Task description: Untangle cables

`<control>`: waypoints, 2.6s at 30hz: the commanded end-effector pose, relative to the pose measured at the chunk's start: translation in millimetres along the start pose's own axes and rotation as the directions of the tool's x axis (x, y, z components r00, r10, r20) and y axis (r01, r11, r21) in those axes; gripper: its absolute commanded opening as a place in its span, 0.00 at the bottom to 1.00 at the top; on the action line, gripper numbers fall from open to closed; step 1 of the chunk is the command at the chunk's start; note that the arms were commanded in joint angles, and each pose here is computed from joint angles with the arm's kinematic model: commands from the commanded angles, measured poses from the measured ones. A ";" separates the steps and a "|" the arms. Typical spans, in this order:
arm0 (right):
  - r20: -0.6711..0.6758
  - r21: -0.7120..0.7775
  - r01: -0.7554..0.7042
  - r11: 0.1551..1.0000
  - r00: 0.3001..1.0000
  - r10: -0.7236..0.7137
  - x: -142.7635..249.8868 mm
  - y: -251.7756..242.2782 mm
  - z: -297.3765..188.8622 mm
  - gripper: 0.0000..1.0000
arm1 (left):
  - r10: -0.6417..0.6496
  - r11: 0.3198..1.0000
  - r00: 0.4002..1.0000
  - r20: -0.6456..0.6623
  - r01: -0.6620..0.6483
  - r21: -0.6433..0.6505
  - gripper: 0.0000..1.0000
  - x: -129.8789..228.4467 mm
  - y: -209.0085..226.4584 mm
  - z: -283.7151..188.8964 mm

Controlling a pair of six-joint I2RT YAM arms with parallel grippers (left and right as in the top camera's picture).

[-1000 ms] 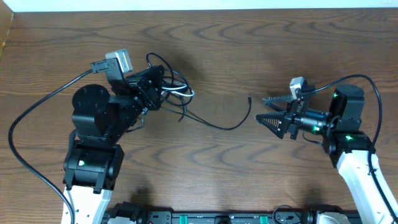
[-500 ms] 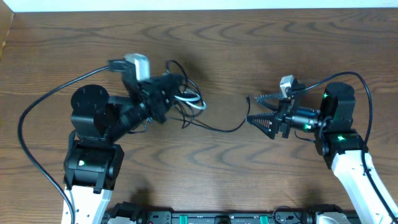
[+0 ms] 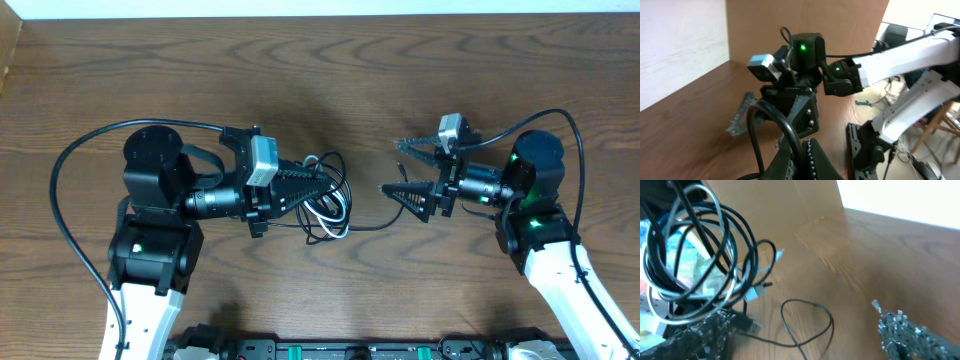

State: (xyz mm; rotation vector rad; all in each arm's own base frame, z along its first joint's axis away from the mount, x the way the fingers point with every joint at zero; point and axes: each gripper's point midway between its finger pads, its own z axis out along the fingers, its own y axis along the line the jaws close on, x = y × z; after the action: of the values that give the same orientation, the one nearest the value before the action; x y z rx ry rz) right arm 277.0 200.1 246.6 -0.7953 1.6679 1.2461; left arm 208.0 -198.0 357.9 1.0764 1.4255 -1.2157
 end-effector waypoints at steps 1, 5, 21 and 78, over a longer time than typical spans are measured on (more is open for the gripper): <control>0.013 -0.038 0.013 0.999 1.000 -0.012 -7.3 10.7 6.1 0.99 | 0.061 0.996 0.998 0.012 -0.062 0.068 0.07 -5.2 -10.5 -0.7; 0.027 -0.074 0.029 0.997 0.999 -0.027 -13.2 21.6 12.4 0.99 | 0.062 0.995 0.998 0.011 -0.063 0.078 0.07 -5.1 -12.8 1.0; 0.013 -0.099 -0.119 0.988 0.993 0.121 -12.2 43.0 38.4 0.99 | 0.106 0.981 0.994 -0.009 -0.103 0.162 0.07 4.3 -26.8 26.3; 0.413 0.317 -0.387 0.866 0.878 0.241 -66.5 -69.8 -22.6 0.01 | -0.554 0.648 0.806 0.210 0.575 -0.499 0.93 30.9 80.4 44.5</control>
State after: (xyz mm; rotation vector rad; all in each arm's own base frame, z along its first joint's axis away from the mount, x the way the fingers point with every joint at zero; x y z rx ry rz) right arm 351.9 157.8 277.6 -0.1237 1.7105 1.1393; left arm 274.0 -232.8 310.4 0.3278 1.9930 -1.1896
